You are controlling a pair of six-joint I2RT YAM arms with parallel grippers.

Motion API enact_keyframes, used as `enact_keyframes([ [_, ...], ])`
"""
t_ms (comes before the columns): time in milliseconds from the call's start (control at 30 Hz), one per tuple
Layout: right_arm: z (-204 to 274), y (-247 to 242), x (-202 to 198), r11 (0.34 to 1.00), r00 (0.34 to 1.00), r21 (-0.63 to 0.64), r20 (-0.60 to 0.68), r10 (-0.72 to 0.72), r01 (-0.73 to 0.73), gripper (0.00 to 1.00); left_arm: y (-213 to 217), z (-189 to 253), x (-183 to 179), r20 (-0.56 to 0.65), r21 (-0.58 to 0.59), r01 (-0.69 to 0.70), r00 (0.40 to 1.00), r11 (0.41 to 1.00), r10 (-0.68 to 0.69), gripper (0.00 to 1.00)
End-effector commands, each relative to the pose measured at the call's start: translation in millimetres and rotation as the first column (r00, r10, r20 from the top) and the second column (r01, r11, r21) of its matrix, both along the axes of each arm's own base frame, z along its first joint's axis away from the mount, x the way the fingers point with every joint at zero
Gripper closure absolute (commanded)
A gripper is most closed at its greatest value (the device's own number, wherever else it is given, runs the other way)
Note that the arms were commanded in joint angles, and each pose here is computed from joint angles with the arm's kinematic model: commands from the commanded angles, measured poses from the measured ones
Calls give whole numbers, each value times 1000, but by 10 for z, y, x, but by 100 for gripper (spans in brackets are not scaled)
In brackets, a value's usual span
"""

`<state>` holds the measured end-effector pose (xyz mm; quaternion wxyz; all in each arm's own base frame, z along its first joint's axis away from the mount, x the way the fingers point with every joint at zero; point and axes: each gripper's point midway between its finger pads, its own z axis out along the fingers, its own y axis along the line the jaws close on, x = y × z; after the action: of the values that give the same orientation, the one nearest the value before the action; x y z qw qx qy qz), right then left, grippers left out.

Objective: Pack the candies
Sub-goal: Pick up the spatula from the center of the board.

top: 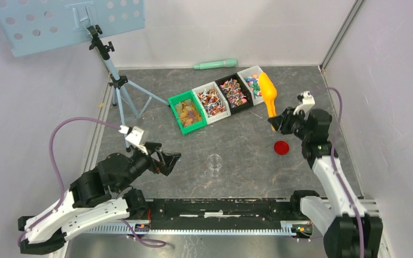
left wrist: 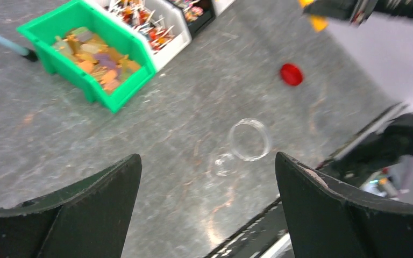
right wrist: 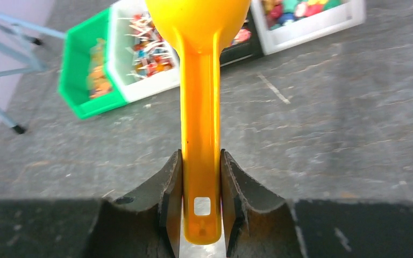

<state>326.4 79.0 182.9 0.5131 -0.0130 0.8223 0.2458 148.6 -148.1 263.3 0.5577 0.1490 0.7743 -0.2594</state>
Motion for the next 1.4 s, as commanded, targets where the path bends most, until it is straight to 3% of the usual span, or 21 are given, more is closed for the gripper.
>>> enact_keyframes([
  [0, 232, 352, -378, 979, 992, 187, 108, 65, -85, 96, -194, 391, -155, -50, -319, 45, 997, 947, -65, 1],
  [133, 216, 662, -745, 923, 980, 335, 132, 151, -188, 96, -343, 708, -202, -22, -472, 95, 993, 877, -120, 4],
  [333, 226, 1078, -1050, 865, 945, 381, 146, 292, -326, 97, -549, 967, -108, 3, -513, 110, 992, 851, -126, 6],
  [500, 528, 1671, -1392, 735, 841, 409, 236, 486, -540, 97, -739, 1051, 38, 2, -518, 90, 995, 850, -104, 6],
  [600, 727, 1930, -1577, 677, 790, 409, 297, 536, -612, 97, -753, 1024, 199, -27, -528, 6, 999, 849, -24, 6],
  [700, 860, 2035, -1703, 629, 761, 429, 348, 547, -648, 97, -704, 992, 326, -80, -564, -95, 995, 820, 60, 6],
  [900, 867, 1991, -1772, 614, 772, 469, 379, 510, -635, 97, -704, 951, 324, -79, -590, -94, 995, 802, 58, 5],
  [1100, 820, 2087, -1922, 569, 743, 482, 371, 557, -667, 97, -936, 1158, 216, 21, -620, 63, 998, 782, -63, 5],
  [1267, 857, 2204, -2070, 526, 709, 481, 385, 591, -701, 97, -1058, 1090, 247, -18, -605, 52, 997, 795, -79, 9],
  [1367, 823, 2262, -2135, 516, 701, 484, 379, 605, -707, 96, -1096, 1105, 211, -19, -625, 72, 994, 777, -108, 17],
])
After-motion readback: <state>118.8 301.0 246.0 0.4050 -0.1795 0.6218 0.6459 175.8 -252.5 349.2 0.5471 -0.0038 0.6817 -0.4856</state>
